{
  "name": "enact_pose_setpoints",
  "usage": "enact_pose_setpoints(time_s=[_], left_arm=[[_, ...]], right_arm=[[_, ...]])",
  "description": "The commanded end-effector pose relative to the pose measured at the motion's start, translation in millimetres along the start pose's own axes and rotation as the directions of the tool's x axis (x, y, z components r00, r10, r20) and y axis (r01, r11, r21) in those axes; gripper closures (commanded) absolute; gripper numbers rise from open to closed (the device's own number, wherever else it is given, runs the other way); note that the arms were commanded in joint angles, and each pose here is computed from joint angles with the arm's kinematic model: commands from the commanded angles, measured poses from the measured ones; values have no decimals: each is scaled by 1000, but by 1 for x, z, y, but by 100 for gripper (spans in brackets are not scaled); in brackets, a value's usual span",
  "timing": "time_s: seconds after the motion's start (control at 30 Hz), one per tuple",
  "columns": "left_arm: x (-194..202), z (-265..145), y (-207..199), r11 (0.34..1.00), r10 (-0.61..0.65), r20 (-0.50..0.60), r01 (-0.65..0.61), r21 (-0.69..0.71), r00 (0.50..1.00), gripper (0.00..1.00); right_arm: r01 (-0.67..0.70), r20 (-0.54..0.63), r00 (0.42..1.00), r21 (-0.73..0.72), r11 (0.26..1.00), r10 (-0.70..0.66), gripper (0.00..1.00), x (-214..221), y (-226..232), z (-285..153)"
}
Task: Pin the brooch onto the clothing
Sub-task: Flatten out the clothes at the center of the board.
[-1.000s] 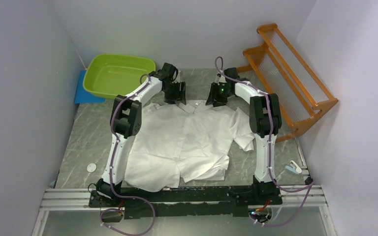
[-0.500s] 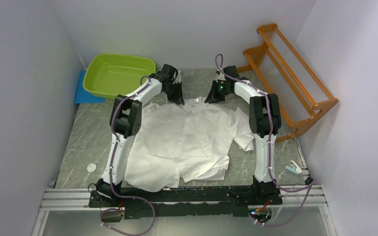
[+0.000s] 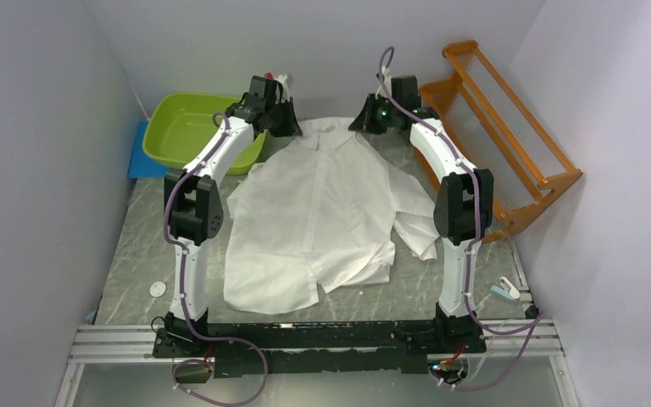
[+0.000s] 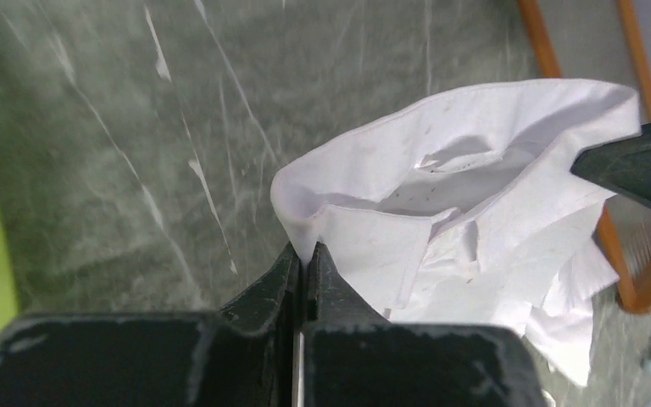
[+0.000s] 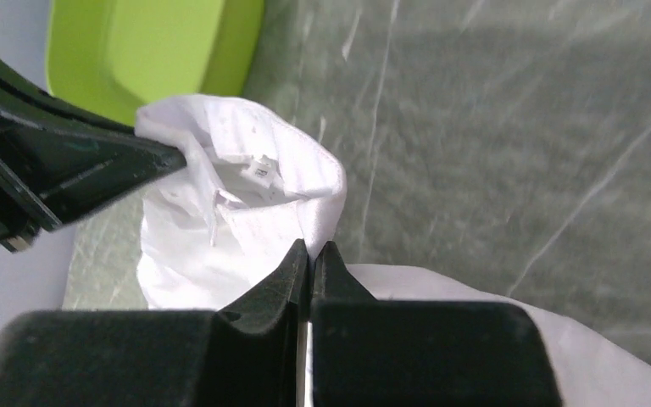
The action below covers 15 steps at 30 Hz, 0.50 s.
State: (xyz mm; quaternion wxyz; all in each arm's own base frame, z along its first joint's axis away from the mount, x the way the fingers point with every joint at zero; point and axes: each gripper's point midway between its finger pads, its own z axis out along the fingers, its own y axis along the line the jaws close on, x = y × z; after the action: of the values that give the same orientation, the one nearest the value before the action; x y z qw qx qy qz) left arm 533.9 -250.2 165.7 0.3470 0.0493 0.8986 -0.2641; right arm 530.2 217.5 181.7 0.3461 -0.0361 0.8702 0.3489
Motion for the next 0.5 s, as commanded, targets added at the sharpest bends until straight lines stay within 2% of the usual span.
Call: enact_pose_setpoints(time_s=[0.0,0.03,0.07,0.1,0.13,0.17,0.2,0.27,0.37,0.47], left_arm=[[-56,-24,2,995,58,182,-41,-96,982,91],[-61,-26,4,993,56,193,-35,-110,980,77],[-64,-28,4,993,52,198,-29,-118,979,61],[-68,-33,2,992,50,204,-26,-121,978,41],[-72,-40,-1,992,52,210,-27,-122,976,29],[-75,-48,-5,992,58,218,-32,-118,974,24],[-76,-57,-8,993,63,224,-38,-113,973,21],[-81,-85,-19,993,77,258,-52,-104,963,18],[-66,-117,-23,993,77,264,-50,-109,962,13],[-36,-143,-35,998,43,242,-33,-46,969,13]], right_arm=[[38,182,982,50,998,-46,100,-69,3,-4],[43,204,977,57,997,-54,94,-83,6,-6],[44,211,976,61,997,-56,83,-90,7,-5],[42,215,975,67,997,-55,64,-94,6,-5],[42,223,973,73,996,-58,48,-98,7,-8],[45,230,971,78,996,-62,35,-100,9,-12],[53,244,967,84,995,-72,27,-103,12,-19],[61,266,960,90,994,-83,17,-101,18,-34],[49,272,960,96,994,-74,12,-81,25,-60],[11,258,966,88,996,-33,12,-45,30,-86]])
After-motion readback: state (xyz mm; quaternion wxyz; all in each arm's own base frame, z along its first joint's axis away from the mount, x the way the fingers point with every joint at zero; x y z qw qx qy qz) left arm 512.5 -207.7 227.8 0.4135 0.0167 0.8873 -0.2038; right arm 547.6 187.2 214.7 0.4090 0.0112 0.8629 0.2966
